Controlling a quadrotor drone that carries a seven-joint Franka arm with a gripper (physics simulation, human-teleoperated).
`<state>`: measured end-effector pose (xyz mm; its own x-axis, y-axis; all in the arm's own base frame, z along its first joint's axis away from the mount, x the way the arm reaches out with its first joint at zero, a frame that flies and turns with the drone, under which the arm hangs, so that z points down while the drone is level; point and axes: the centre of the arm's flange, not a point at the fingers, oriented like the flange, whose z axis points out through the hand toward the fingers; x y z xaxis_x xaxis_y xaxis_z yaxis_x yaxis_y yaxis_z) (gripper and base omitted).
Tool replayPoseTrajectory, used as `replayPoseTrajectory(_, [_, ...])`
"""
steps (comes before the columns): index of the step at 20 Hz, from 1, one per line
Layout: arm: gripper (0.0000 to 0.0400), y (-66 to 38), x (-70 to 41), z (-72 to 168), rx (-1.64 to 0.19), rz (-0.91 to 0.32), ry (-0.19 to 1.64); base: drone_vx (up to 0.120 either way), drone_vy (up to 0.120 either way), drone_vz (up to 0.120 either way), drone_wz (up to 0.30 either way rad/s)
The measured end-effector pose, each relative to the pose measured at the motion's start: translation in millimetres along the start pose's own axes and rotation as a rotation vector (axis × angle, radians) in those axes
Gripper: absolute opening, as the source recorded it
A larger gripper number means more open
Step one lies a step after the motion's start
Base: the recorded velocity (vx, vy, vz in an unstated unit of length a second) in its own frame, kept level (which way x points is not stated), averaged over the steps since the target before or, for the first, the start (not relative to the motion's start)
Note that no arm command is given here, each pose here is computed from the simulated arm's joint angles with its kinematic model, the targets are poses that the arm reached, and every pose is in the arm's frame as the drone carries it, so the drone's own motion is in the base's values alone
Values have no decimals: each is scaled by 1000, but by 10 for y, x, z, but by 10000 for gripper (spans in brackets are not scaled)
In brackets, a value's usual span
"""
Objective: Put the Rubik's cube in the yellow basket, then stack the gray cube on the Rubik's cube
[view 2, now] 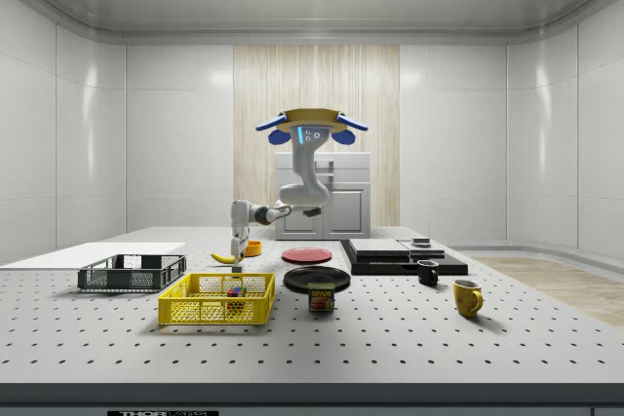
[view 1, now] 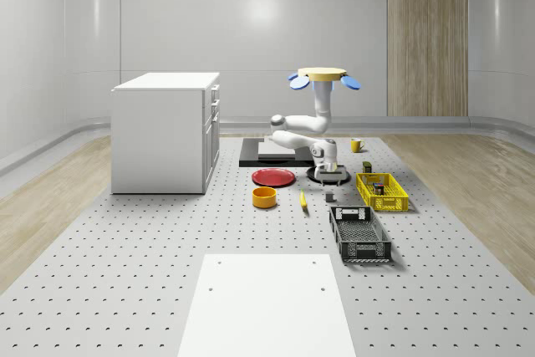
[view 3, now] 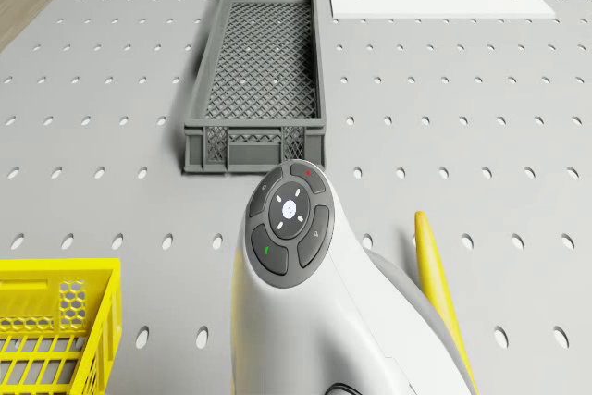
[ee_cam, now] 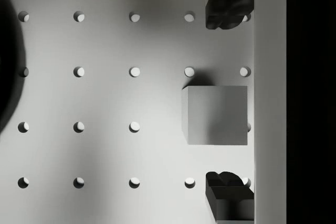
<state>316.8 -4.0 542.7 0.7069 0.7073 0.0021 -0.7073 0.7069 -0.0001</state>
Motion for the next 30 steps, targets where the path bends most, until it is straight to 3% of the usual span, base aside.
replayPoseTrajectory(9, [400, 0, 0, 0, 0, 0, 0, 18, 0, -49, 0])
replayPoseTrajectory(20, [400, 48, 48, 7, 0, 0, 0, 0, 0, 0, 0])
replayPoseTrajectory(30, [400, 56, 56, 234, 0, 0, 0, 0, 0, 0, 0])
